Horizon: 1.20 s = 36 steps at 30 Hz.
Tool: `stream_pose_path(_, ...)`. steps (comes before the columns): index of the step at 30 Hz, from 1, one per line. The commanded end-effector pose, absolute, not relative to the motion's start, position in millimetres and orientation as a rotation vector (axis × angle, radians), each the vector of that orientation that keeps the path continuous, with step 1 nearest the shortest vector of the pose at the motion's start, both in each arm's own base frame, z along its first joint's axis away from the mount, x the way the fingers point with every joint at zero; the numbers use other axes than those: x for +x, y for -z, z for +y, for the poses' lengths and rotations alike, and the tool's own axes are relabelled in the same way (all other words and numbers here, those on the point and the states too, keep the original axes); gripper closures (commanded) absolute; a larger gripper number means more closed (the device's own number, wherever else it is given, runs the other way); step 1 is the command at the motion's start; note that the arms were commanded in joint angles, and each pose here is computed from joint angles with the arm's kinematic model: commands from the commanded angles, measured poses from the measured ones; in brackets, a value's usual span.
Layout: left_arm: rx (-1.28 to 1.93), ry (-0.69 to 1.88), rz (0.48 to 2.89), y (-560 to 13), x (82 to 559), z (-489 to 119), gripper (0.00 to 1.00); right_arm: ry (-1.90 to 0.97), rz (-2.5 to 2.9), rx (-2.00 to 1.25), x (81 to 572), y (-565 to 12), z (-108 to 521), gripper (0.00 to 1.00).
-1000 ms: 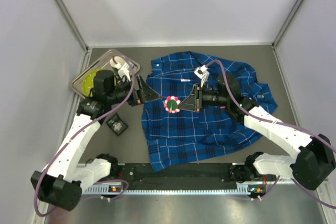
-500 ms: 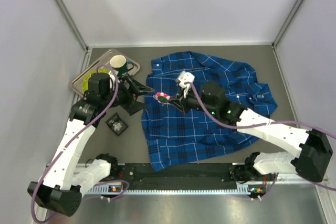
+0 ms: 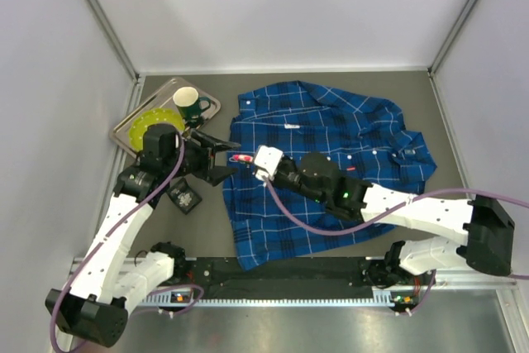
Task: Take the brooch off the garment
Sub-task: Pass from the left arm to the right
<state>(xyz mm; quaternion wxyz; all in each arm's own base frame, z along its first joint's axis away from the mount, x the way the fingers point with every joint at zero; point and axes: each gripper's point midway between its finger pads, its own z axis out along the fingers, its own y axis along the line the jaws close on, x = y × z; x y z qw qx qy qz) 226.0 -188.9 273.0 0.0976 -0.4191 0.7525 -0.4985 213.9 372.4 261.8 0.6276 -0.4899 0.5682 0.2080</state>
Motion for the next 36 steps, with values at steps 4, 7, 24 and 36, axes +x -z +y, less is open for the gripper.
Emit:
stream_pose_path(4, -1.246, 1.456, 2.178, -290.2, 233.7, -184.5, 0.34, -0.313, 1.197, -1.145, 221.0, -280.0, 387.1, 1.0)
stream_pose_path(7, -1.229, 1.436, 2.191, -288.5, 234.9, -184.2, 0.39, -0.322, 1.193, -1.14, 219.1, -280.5, 388.1, 1.0)
stream_pose_path(24, -1.241, 1.346, 2.22, -275.5, 237.2, -178.7, 0.55, -0.246, 1.149, -1.164, 215.3, -290.9, 396.9, 1.0)
stream_pose_path(36, -1.055, 1.354, 2.192, -282.4, 239.2, -179.0, 1.0, -0.214, 1.277, -1.094, 222.1, -284.4, 389.9, 0.81)
